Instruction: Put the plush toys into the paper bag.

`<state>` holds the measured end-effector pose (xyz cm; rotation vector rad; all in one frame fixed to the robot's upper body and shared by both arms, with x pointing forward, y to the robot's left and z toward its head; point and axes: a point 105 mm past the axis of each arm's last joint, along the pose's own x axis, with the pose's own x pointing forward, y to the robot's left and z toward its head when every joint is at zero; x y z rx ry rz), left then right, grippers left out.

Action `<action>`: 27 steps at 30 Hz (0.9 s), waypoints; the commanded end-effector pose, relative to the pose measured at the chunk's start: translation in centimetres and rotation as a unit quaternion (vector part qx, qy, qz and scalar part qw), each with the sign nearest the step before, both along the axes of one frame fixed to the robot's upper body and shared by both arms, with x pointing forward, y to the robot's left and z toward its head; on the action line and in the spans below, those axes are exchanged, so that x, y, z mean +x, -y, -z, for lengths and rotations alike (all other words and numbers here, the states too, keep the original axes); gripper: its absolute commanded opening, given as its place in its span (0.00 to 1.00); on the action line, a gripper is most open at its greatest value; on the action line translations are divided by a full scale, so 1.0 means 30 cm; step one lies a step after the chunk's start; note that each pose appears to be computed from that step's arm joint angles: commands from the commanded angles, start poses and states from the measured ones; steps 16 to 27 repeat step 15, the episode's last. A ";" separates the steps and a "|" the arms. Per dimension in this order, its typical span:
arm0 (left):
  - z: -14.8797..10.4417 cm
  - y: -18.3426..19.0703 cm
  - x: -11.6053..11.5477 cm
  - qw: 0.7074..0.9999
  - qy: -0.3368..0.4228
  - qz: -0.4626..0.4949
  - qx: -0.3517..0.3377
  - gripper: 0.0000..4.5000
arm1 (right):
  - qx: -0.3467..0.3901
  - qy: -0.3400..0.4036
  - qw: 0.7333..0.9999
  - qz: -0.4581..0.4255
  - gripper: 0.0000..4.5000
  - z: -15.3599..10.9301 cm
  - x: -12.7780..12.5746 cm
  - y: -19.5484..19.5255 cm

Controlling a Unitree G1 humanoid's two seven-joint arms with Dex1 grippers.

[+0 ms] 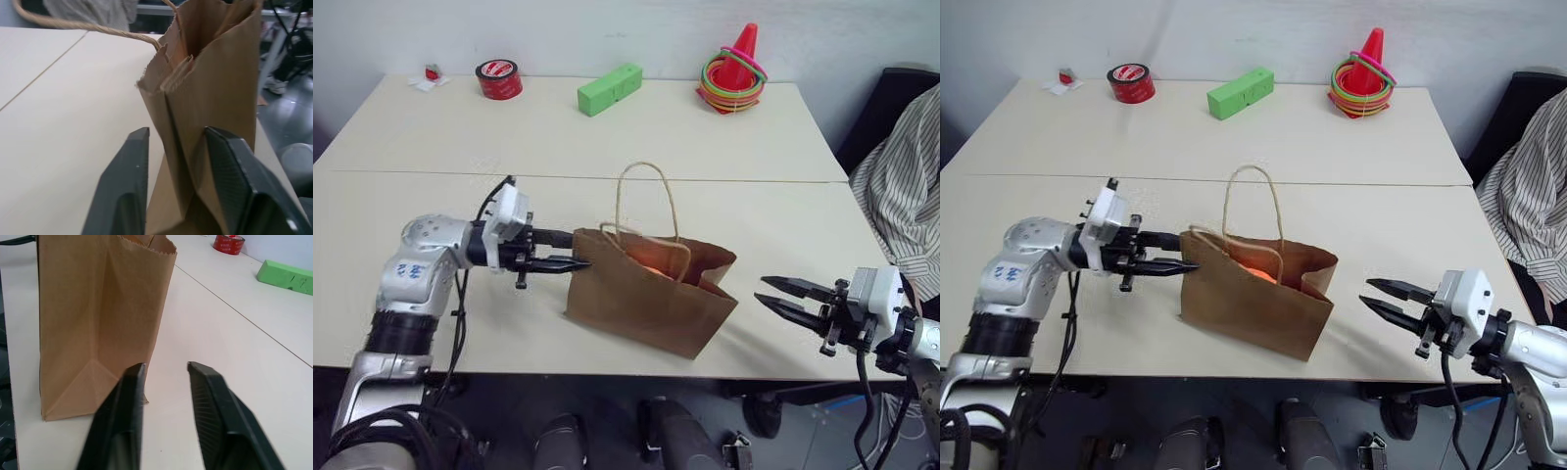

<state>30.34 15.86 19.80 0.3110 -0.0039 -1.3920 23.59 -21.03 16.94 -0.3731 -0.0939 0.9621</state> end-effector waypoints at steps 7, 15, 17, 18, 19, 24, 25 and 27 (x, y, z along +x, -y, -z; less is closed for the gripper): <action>-0.002 -0.337 -0.102 0.981 0.025 -0.169 0.092 0.85 | -0.083 0.000 0.996 -0.030 0.99 -0.112 0.019 0.147; 0.041 -0.415 -0.154 0.964 0.022 -0.244 0.102 0.85 | -0.162 0.007 0.986 -0.050 0.99 -0.130 0.066 0.194; 0.041 -0.415 -0.154 0.964 0.022 -0.244 0.102 0.85 | -0.162 0.007 0.986 -0.050 0.99 -0.130 0.066 0.194; 0.041 -0.415 -0.154 0.964 0.022 -0.244 0.102 0.85 | -0.162 0.007 0.986 -0.050 0.99 -0.130 0.066 0.194; 0.041 -0.415 -0.154 0.964 0.022 -0.244 0.102 0.85 | -0.162 0.007 0.986 -0.050 0.99 -0.130 0.066 0.194; 0.041 -0.415 -0.154 0.964 0.022 -0.244 0.102 0.85 | -0.162 0.007 0.986 -0.050 0.99 -0.130 0.066 0.194; 0.041 -0.415 -0.154 0.964 0.022 -0.244 0.102 0.85 | -0.162 0.007 0.986 -0.050 0.99 -0.130 0.066 0.194; 0.041 -0.415 -0.154 0.964 0.022 -0.244 0.102 0.85 | -0.162 0.007 0.986 -0.050 0.99 -0.130 0.066 0.194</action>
